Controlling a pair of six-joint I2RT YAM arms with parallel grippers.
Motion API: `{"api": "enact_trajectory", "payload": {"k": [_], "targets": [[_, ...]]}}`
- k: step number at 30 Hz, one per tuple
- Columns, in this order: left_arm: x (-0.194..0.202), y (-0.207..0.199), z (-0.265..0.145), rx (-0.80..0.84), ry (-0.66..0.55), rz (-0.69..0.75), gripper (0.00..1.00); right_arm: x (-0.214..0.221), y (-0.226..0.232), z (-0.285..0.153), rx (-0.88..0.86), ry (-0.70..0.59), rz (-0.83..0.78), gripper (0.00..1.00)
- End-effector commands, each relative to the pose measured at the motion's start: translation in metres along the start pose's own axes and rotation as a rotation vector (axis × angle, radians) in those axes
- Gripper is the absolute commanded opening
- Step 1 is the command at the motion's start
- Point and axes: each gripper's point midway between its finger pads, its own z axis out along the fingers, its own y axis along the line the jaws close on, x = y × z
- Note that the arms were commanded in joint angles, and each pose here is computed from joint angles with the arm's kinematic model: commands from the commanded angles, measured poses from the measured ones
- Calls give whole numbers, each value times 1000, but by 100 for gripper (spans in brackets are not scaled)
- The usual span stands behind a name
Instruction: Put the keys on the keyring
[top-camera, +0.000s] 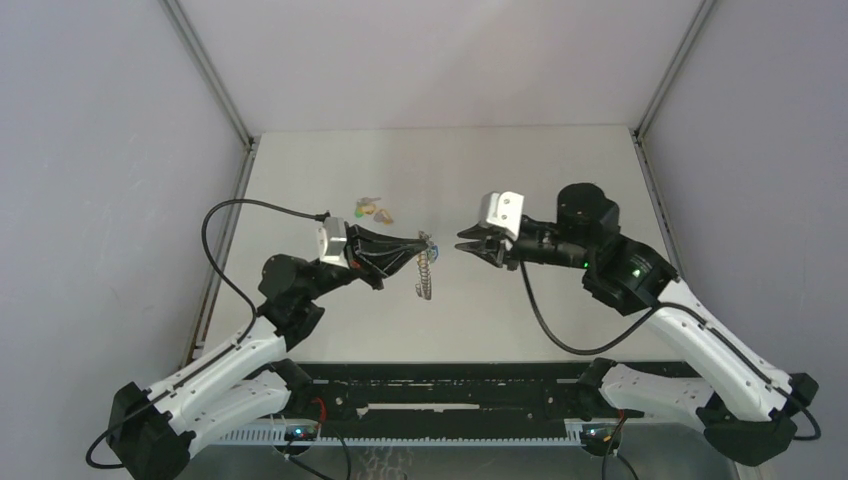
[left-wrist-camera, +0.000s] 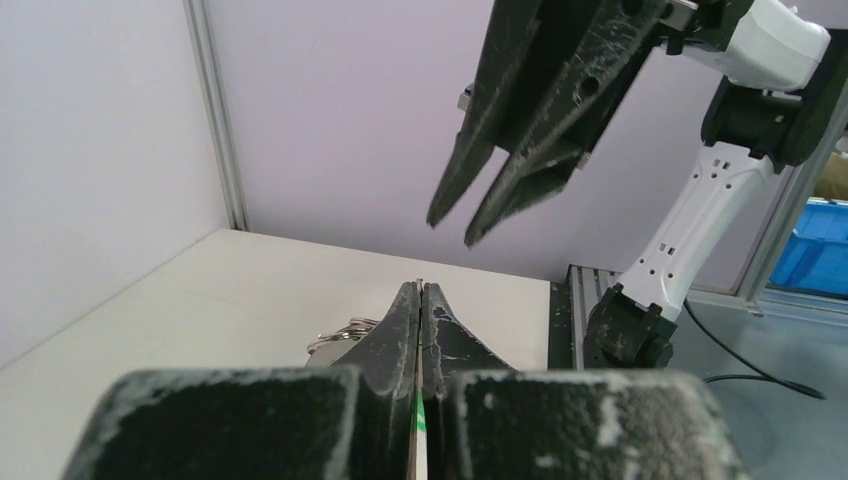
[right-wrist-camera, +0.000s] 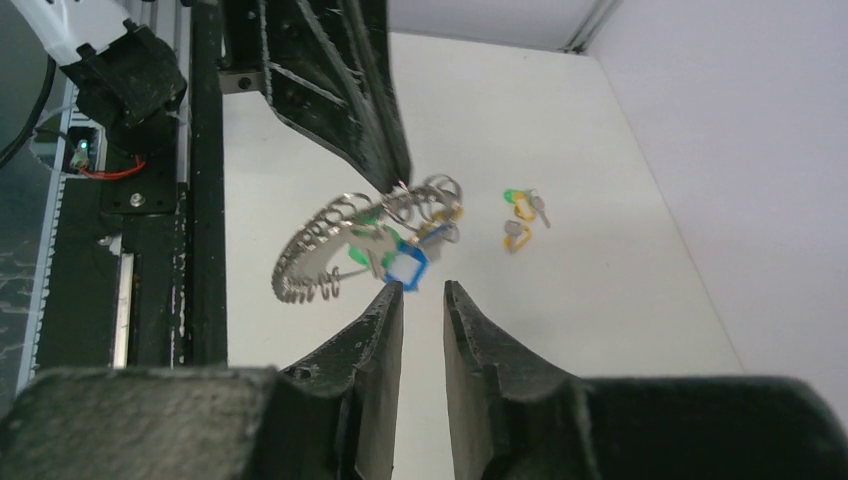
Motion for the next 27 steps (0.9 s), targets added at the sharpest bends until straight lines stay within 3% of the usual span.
{"api": "enact_trajectory", "payload": {"k": [1,13,27], "targets": [[-25,-13,-1,43,-92,25,0,-29,2,-18,-71,-157,6,22],[-33,-28,6,140,-114,-1,0,-33,15,-1,-244,-224,33,23],[-36,-34,6,178,-121,1,0,-26,12,14,-276,-214,72,23]]}}
